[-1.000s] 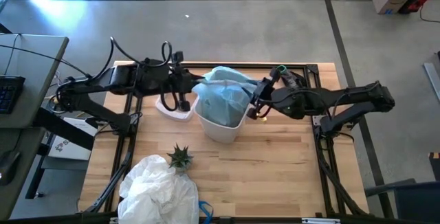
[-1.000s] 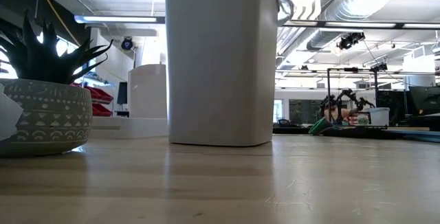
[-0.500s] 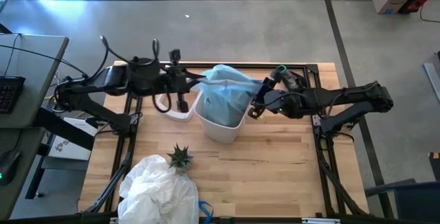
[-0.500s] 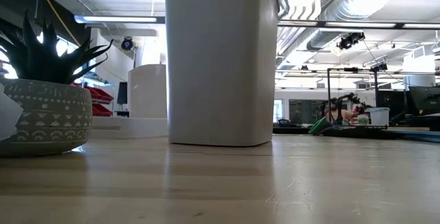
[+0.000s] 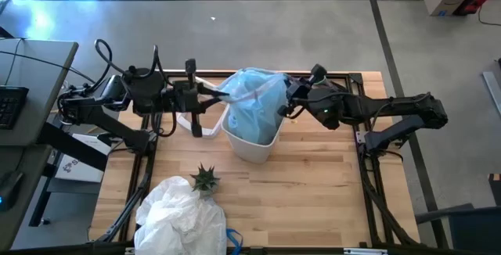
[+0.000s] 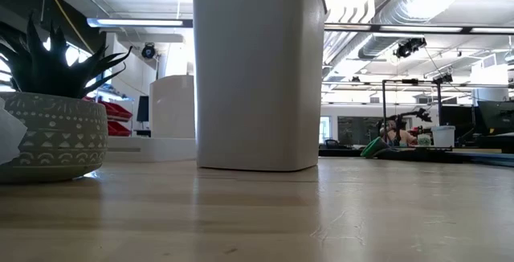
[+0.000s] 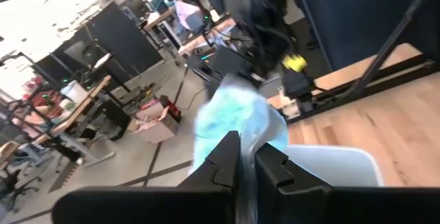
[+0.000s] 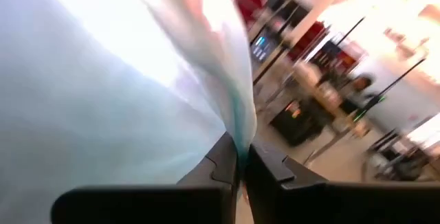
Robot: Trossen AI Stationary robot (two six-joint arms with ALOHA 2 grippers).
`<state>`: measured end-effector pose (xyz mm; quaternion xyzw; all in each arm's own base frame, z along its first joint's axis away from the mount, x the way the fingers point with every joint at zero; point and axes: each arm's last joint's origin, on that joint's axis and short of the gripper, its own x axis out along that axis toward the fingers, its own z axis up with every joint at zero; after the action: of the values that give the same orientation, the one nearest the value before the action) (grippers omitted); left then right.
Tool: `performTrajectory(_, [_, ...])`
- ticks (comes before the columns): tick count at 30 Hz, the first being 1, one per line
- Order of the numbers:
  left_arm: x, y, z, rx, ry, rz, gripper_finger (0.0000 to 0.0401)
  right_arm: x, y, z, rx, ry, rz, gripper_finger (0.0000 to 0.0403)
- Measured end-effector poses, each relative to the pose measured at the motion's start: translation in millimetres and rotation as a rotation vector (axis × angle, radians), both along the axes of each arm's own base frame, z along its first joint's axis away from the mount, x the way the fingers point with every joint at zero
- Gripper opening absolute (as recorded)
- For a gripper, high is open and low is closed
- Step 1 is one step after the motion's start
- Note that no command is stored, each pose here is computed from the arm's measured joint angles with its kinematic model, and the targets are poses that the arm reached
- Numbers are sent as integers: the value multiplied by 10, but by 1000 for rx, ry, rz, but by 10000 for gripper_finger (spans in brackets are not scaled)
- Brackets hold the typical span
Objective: Place trash/remove bag and relplace
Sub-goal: Remove the trash bag from the trash bin
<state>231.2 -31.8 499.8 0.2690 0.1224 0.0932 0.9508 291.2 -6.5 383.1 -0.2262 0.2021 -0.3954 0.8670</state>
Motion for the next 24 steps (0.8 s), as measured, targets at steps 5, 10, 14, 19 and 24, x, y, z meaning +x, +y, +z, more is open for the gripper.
performTrajectory(5, [-14, -58, -30, -22, 25, -21, 0, 33, 18, 255, -149, -96, 12, 1])
performTrajectory(10, [-13, -66, -91, -40, 63, -10, 0, 17, 129, 450, -257, -186, 111, 0])
performTrajectory(14, [-19, -55, -133, -29, 101, 28, 0, -11, 305, 553, -260, -226, 233, 0])
performTrajectory(19, [-45, -23, -160, 7, 129, 121, 0, -81, 610, 605, -148, -169, 380, 0])
performTrajectory(24, [-104, 9, -148, 32, 130, 194, 0, -227, 835, 562, 81, -61, 516, 0])
